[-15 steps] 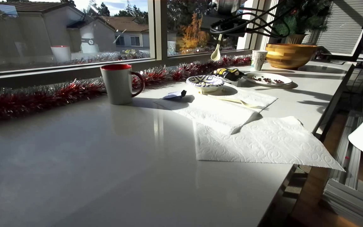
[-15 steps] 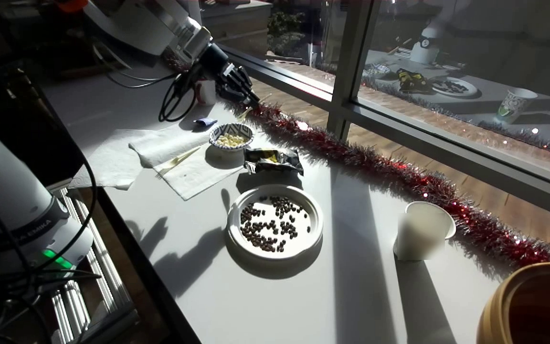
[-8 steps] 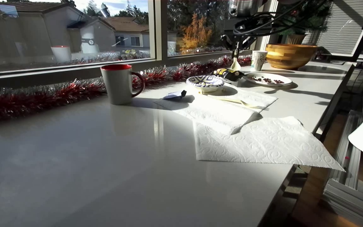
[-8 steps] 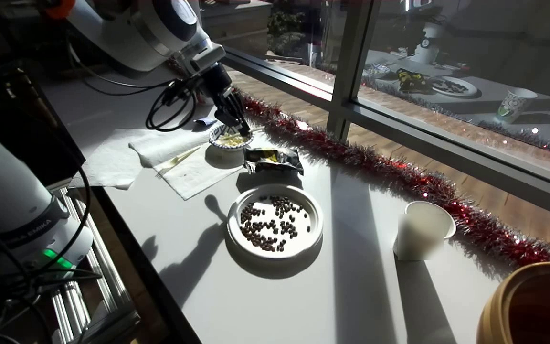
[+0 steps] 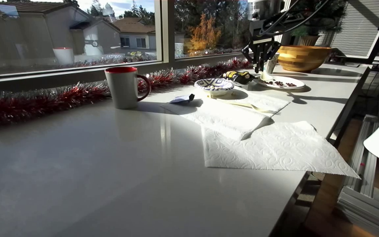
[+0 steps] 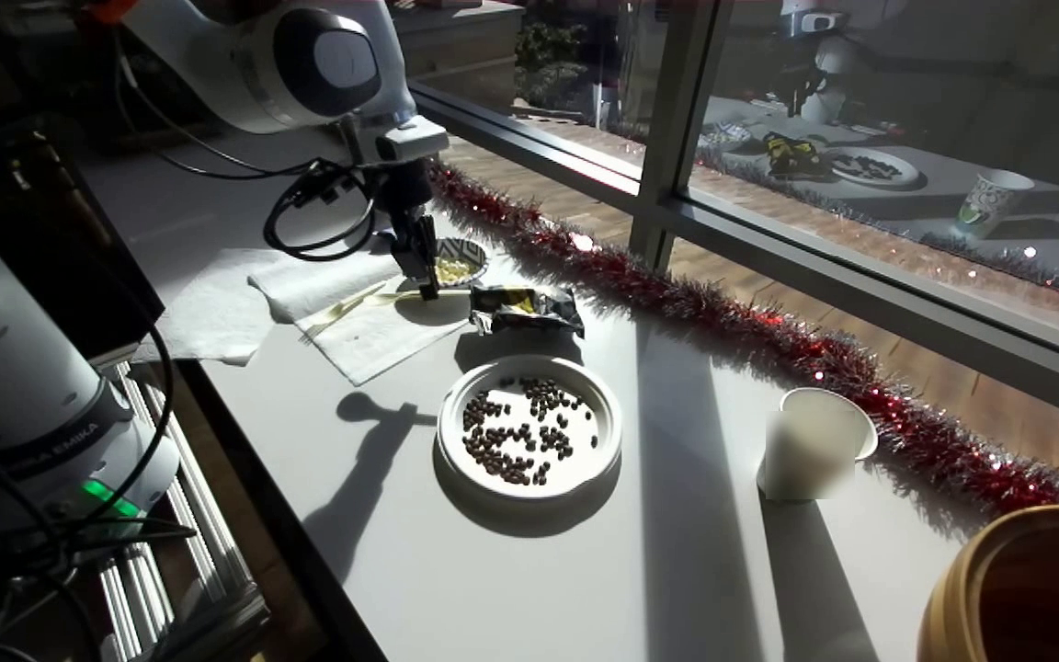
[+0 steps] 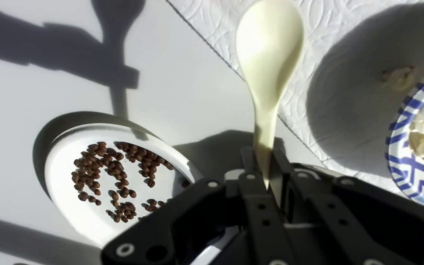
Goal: Use the white spoon to place some items from the white plate and place them in the bowl on the left.
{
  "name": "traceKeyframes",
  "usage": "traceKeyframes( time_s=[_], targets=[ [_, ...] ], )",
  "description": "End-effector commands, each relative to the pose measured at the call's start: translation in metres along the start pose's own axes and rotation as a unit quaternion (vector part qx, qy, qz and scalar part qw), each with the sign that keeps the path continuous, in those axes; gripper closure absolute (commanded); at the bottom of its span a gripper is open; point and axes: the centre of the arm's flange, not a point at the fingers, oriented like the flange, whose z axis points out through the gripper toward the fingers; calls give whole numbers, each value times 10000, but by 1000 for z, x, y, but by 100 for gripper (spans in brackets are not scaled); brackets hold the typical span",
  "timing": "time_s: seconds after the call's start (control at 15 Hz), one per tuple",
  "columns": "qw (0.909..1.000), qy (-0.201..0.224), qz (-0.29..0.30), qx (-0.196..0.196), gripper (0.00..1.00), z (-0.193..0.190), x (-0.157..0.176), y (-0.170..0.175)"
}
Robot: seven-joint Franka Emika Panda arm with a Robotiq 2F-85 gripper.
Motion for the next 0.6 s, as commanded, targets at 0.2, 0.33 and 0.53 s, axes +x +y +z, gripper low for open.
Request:
traceKeyframes(
  time_s=[0.2,0.33,0.53],
  targets=[
    [9980,-510,-308,221,97,-14,33,18],
    [9971,-583,-403,262,97,-5,29,20],
    [9968,-585,-445,327,97,6,19,16]
  ],
)
